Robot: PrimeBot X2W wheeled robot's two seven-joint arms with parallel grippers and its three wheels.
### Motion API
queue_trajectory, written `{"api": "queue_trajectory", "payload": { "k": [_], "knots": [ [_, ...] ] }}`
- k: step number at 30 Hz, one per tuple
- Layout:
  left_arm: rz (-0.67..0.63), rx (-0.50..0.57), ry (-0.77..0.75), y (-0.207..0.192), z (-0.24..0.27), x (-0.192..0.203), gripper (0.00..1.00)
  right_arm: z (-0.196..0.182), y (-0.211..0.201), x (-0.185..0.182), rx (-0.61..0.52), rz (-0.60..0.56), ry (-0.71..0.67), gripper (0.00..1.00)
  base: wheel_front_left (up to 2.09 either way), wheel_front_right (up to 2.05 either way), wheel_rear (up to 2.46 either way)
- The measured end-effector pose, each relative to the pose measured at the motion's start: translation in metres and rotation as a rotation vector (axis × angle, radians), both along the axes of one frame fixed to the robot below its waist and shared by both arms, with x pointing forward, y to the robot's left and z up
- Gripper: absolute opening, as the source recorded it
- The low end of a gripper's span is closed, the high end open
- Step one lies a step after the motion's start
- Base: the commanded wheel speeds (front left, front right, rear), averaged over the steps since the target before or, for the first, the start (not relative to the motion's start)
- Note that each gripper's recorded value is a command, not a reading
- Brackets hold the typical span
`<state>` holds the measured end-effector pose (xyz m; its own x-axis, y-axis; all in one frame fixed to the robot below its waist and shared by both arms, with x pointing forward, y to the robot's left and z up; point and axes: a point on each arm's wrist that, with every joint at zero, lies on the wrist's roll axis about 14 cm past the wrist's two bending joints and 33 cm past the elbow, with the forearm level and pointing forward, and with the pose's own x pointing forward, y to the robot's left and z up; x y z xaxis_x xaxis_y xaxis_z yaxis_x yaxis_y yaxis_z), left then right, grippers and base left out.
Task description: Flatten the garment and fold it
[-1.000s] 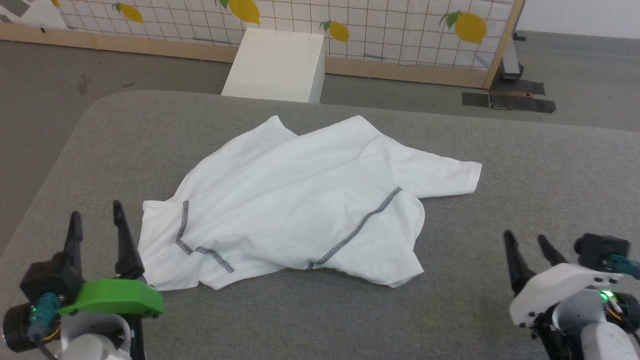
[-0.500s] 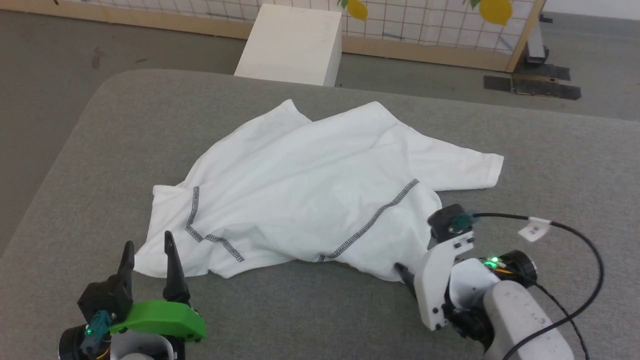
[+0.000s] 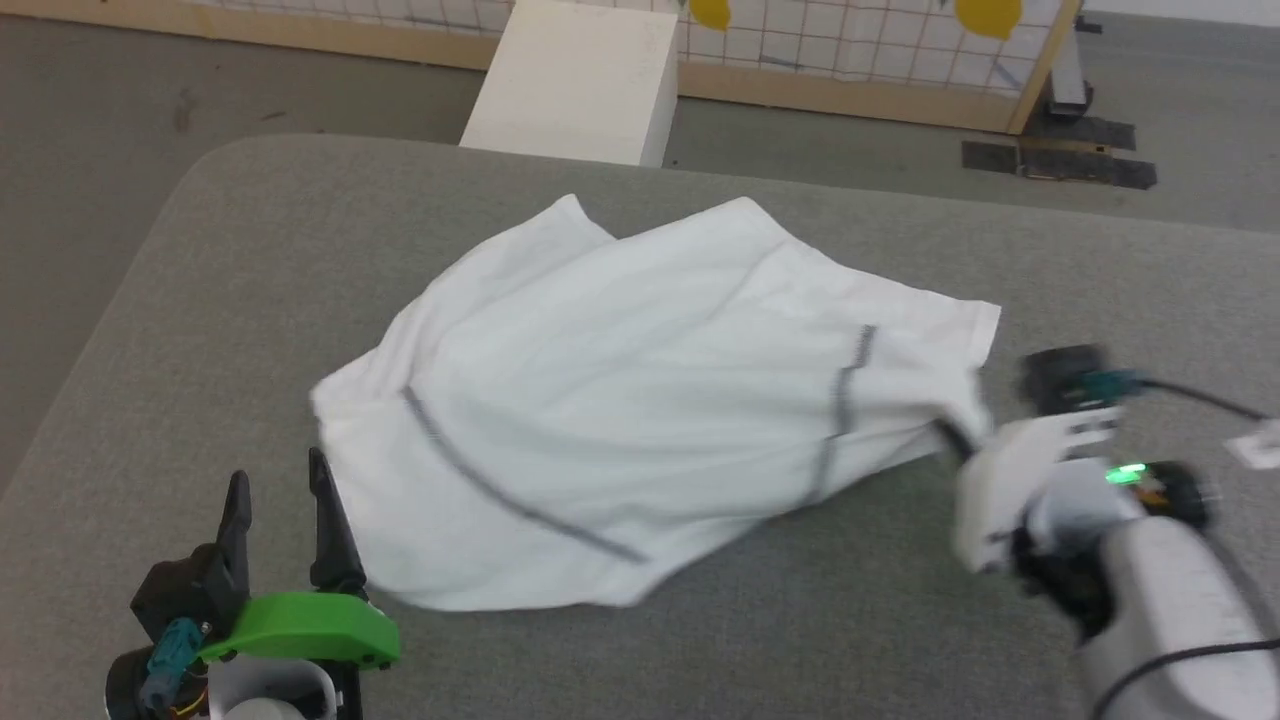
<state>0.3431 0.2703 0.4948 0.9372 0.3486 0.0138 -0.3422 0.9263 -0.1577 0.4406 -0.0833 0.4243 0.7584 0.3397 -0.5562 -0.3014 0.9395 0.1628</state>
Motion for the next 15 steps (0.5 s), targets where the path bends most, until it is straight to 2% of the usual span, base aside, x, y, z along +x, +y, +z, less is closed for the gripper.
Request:
{"api": "queue_trajectory", "payload": {
  "k": [4,8,12,15],
  "knots": [
    [-0.036,-0.007,-0.022,-0.011,0.005,0.007,1.00,0.043,-0.103,0.015,-0.110,-0.231,-0.132,0.00,0.00,0.00,0.00],
    [-0.082,-0.027,-0.033,-0.026,0.005,0.015,1.00,0.078,-0.190,-0.001,-0.240,-0.437,-0.183,0.00,0.00,0.00,0.00],
    [-0.117,-0.038,-0.026,-0.037,0.001,0.020,1.00,0.087,-0.245,-0.028,-0.299,-0.599,-0.170,0.00,0.00,0.00,0.00],
    [-0.133,-0.047,-0.010,-0.041,-0.005,0.021,1.00,0.062,-0.252,-0.049,-0.285,-0.645,-0.084,0.00,0.00,0.00,0.00]
  ]
}}
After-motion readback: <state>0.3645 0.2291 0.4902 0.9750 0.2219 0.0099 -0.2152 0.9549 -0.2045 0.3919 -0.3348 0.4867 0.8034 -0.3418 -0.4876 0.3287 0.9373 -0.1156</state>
